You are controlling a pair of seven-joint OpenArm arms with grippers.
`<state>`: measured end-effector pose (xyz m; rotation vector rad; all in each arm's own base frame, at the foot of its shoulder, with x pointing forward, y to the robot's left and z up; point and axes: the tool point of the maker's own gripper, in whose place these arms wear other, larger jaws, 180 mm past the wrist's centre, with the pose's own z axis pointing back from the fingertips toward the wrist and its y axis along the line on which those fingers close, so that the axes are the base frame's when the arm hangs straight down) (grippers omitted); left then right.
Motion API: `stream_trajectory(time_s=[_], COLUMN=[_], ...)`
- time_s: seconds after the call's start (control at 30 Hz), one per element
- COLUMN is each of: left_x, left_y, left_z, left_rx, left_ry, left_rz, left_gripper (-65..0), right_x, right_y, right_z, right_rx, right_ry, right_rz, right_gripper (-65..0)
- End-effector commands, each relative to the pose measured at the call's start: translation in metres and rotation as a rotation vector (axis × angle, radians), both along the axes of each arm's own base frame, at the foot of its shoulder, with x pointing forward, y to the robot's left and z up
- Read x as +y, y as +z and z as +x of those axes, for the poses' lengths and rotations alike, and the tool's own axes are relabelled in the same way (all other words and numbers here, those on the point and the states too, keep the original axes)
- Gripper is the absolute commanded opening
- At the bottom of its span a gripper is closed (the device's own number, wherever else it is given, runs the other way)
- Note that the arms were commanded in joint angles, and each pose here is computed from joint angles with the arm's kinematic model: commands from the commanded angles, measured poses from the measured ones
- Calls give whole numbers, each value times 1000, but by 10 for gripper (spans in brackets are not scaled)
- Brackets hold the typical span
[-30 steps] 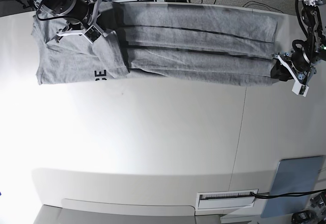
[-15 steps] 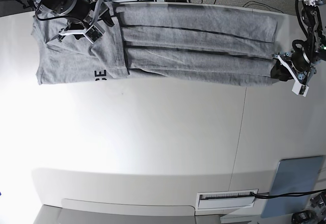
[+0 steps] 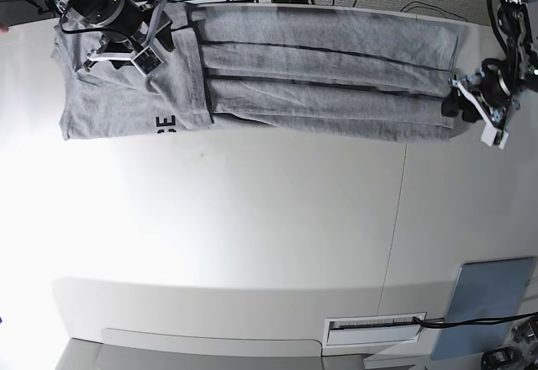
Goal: Fold the T-shirt properly
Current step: 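Grasp the shirt end near the left gripper and lift it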
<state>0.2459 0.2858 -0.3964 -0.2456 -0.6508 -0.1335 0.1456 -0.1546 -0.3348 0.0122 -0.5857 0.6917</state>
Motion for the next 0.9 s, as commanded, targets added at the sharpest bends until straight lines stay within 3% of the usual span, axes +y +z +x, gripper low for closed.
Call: stream_trajectory(time_s=[0.0, 0.23, 0.6, 0.87], left_x=[7, 12, -12, -31], left_y=[10, -2, -15, -19], left_z=[5, -3, -14, -18], left_rx=[-44, -62, -73, -93], left_ry=[10, 70, 161, 209], left_rz=[1, -49, -367, -528], left_gripper=[-323, -323, -323, -324], right_x=[3, 3, 3, 3], right_y=[7, 8, 8, 7], right_z=[4, 4, 4, 3], right_rx=[-32, -33, -33, -28], right_ry=[13, 13, 13, 12], right_rz=[13, 15, 16, 16], right_gripper=[-401, -401, -401, -401])
